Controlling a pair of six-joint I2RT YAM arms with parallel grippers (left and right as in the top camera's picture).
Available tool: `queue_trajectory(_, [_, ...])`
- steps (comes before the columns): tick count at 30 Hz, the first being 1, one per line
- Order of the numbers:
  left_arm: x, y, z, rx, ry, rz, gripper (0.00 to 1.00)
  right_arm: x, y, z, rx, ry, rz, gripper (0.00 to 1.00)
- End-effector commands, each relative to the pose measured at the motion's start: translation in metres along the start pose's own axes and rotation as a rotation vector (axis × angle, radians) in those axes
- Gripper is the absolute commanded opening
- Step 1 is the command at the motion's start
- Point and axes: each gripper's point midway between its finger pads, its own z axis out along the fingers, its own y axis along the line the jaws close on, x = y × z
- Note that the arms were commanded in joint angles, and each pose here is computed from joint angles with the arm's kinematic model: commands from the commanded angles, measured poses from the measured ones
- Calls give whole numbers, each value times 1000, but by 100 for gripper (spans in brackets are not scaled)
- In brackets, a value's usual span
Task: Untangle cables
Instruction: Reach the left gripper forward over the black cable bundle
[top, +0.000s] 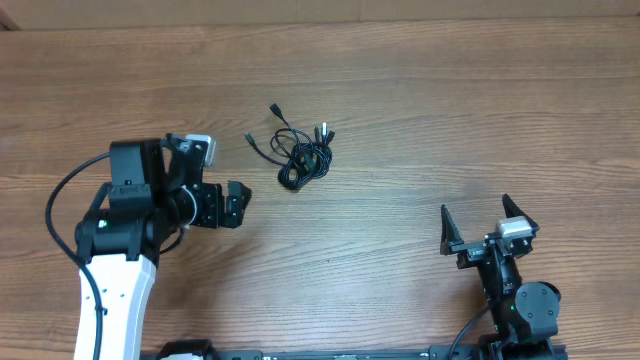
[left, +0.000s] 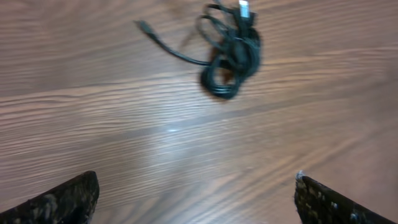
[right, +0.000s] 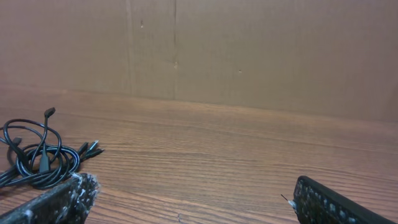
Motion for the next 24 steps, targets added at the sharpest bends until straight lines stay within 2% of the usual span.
queue_trajectory(1, [-7, -27, 0, 152, -3, 18, 100, 2, -1, 0, 7, -4, 5, 100])
queue_trajectory(5, [4, -39, 5, 180, 50, 35, 100, 2, -1, 0, 7, -5, 5, 100])
queue_trajectory(14, [12, -96, 12, 294, 76, 208, 100, 2, -1, 0, 7, -5, 5, 100])
queue_trajectory(19, [9, -99, 13, 300, 62, 223, 100, 2, -1, 0, 7, -4, 5, 100])
queue_trajectory(24, [9, -86, 21, 225, 81, 194, 100, 2, -1, 0, 7, -5, 5, 100])
